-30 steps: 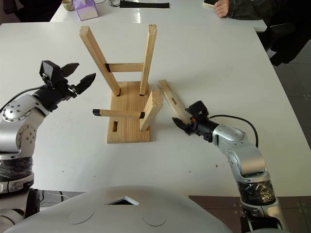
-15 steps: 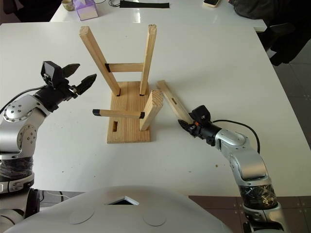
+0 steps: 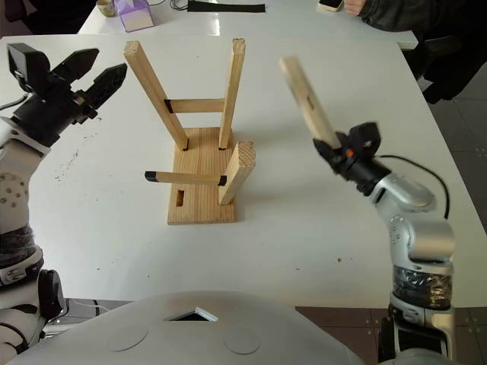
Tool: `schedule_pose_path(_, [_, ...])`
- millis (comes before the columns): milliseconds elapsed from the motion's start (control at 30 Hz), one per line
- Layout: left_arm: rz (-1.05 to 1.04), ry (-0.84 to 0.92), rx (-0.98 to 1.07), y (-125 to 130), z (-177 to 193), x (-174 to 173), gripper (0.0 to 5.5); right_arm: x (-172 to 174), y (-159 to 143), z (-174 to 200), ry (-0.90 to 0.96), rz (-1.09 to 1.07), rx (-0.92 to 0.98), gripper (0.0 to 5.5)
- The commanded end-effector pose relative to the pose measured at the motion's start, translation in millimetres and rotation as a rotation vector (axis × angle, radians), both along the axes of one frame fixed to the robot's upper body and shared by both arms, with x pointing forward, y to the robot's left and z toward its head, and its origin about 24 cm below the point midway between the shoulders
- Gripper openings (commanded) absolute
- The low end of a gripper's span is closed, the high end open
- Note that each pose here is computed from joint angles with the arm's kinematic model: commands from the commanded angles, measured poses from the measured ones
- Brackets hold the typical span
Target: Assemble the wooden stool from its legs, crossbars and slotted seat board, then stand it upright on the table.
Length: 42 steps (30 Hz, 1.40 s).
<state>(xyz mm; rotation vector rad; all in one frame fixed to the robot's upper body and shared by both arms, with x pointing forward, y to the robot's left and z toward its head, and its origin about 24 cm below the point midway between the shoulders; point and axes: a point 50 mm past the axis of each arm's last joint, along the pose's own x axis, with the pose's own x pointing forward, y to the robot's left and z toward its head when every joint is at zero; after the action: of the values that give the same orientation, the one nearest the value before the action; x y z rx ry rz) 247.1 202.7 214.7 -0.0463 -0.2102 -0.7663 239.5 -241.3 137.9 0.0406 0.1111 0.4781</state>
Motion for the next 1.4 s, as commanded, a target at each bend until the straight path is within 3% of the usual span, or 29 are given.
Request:
schedule_pose_path(33, [-0.268, -0.048, -0.111, -23, 39, -17, 2.87, -13, 27, 75, -0.197, 0.397, 0.244, 2.03])
schedule_pose_path(200, [-0.528, -0.046, -0.185, -45, 57, -25, 2.87, -36, 49, 110, -0.171, 0.839, 0.332, 2.03])
schedule_pose_path(400, [-0.684, -0.037, -0.209, -59, 63, -34, 2.87, -45, 59, 130, -0.070, 1.082, 0.313, 2.03])
schedule_pose_path(933, [-0.799, -0.064, -0.216, -72, 71, -46, 2.87, -38, 70, 128, 0.065, 1.154, 0.230, 2.03])
schedule_pose_path(1400, [-0.817, -0.049, -0.205, -74, 70, -45, 2.87, -33, 68, 125, 0.007, 1.137, 0.047, 2.03])
